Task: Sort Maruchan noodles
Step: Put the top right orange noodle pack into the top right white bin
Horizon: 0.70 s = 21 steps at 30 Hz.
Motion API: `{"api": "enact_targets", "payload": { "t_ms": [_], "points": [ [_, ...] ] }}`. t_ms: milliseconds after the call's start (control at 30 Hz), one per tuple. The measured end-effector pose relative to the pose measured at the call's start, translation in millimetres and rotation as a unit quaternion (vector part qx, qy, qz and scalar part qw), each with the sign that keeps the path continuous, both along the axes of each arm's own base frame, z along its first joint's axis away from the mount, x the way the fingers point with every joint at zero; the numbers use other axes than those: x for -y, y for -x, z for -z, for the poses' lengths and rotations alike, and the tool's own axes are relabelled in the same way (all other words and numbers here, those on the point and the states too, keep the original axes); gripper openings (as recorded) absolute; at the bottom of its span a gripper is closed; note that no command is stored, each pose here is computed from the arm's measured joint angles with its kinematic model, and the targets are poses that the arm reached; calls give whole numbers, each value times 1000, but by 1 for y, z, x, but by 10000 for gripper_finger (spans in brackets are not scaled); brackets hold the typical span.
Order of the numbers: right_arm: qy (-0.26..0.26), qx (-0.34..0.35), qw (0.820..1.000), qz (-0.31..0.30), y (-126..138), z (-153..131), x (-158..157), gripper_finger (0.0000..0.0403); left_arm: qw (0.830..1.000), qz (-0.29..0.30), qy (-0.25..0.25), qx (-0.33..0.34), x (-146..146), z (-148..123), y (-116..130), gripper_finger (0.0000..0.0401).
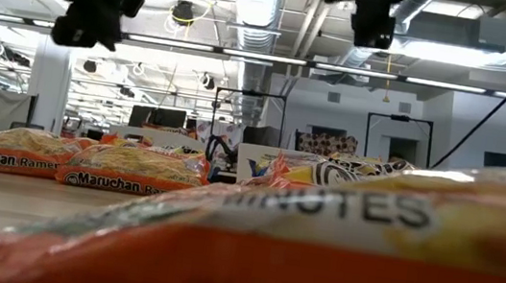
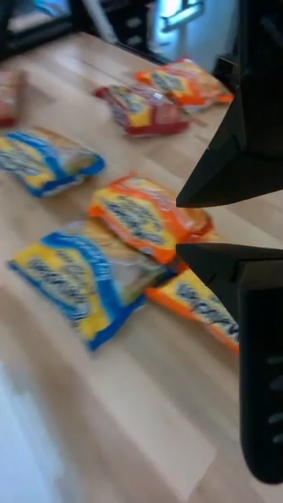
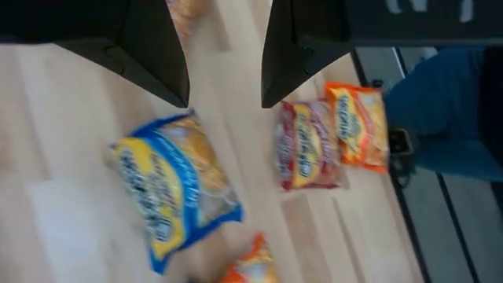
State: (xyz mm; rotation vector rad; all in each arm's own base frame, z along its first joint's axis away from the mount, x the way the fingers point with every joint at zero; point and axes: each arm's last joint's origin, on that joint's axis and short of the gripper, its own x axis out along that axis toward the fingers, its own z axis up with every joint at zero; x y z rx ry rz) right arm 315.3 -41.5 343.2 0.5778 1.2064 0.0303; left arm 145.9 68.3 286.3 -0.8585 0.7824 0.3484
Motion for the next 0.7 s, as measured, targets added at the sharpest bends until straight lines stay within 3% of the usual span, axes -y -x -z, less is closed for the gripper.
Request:
{"api": "enact_targets", "payload": {
  "t_ms": [200,433,700],
  "points": [
    [-17,16,1000,6,-10,-3,-42,185,998,58,-2,5,11,23,-7,68],
    [7,22,1000,10,-12,-4,-86,185,992,88,-3,93,10,43,-40,94],
    [25,23,999,14,-8,-4,-113,185,993,96,16,69,8,73,-76,136]
  ]
}}
